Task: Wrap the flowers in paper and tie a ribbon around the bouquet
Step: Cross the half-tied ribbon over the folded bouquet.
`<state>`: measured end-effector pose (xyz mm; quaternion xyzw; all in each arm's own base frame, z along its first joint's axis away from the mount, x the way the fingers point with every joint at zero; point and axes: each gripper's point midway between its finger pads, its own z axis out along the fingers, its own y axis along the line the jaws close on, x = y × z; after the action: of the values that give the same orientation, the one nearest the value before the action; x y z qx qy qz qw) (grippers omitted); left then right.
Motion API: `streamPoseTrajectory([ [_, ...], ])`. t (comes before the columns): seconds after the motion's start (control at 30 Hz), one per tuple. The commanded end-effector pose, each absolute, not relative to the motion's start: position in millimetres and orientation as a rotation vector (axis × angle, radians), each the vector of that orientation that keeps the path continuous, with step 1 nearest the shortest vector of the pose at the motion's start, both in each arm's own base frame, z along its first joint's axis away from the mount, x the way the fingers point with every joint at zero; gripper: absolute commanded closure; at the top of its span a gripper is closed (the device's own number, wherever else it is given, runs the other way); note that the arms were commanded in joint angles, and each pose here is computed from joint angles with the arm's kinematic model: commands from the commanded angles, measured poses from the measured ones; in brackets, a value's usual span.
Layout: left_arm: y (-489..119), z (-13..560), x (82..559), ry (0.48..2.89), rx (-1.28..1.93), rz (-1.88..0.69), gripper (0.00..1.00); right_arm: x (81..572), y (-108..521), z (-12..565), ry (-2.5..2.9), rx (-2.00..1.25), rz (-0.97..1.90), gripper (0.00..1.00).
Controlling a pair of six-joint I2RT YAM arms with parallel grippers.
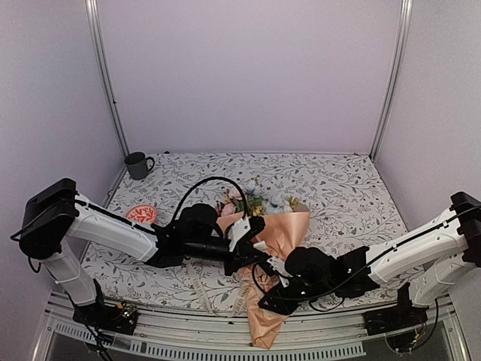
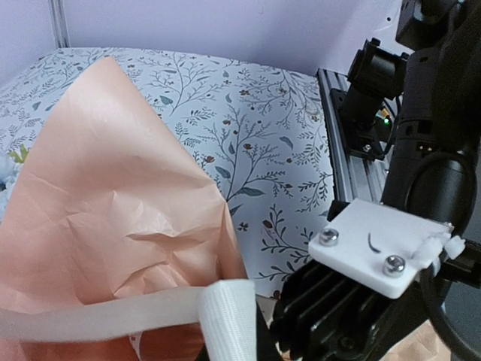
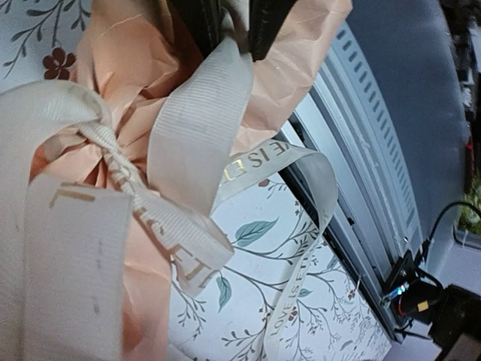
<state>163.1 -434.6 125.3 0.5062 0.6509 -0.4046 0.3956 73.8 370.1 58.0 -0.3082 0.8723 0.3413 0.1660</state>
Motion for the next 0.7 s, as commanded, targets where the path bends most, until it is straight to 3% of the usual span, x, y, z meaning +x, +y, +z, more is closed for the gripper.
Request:
streamPoseTrajectory([
  [0.0, -435.1, 129.1, 164.5, 1.646, 1.282, -1.021, 1.00, 80.2, 375.3, 67.6, 2.456, -0.839, 0.967, 0.92],
  [0.1, -434.5, 128.9, 165.6, 1.648, 1.285, -1.012, 1.00, 81.7, 372.1, 78.7, 2.428, -0.829, 0.976, 1.00],
  [0.47, -429.4, 128.8, 173.7, 1.650, 1.282, -0.947, 1.00, 77.0, 356.4, 146.8, 2.298, -0.858, 1.064, 1.00],
  [0.67, -426.7, 130.7, 175.9, 1.649, 1.276, -0.935, 1.00, 129.7, 277.6, 181.0, 2.336, -0.529, 0.856, 1.00],
])
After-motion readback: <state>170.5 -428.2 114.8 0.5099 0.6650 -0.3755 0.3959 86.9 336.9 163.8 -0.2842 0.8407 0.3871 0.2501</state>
